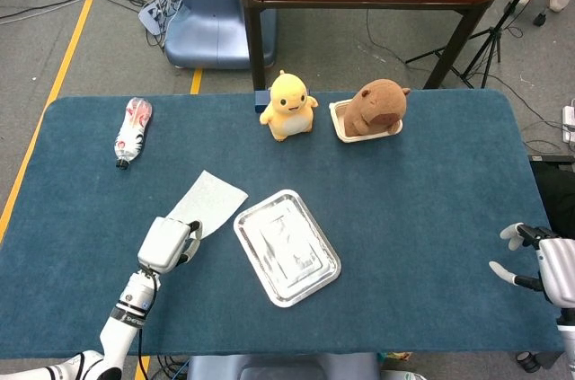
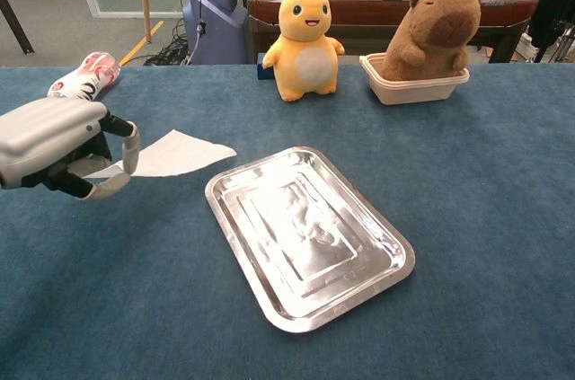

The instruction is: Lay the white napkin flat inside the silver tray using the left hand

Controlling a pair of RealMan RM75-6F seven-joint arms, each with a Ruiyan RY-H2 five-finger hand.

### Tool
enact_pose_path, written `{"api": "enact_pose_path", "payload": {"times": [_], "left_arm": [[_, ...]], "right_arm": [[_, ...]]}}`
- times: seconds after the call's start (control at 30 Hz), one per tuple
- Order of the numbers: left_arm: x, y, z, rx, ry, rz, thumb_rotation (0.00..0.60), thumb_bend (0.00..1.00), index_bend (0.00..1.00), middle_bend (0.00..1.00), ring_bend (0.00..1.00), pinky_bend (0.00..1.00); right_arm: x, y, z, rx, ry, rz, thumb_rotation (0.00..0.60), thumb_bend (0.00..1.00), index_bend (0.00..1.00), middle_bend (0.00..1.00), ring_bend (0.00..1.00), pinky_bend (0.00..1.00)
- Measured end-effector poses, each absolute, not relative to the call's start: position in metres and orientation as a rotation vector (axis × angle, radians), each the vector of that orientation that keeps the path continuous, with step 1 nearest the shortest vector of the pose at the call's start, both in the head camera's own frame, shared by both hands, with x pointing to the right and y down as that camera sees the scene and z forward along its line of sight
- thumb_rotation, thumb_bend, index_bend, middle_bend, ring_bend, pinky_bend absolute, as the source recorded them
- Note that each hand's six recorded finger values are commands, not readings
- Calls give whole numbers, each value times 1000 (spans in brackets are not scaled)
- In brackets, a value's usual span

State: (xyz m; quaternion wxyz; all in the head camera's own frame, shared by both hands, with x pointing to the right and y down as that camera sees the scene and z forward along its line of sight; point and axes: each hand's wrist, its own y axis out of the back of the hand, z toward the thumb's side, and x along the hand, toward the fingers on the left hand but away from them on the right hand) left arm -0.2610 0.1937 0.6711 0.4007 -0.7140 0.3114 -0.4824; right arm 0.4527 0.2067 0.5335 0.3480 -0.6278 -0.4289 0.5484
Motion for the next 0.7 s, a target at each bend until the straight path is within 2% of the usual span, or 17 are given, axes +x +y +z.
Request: {"api": "enact_pose_path", "payload": {"times": [0.7], "left_arm": [[-243,210,647,-1790,793,-1153,600,462,711,1000,997,1000]], "right_arm": [[454,206,533,-1625,-1116,1424,600,12,474,580,499,698]]}}
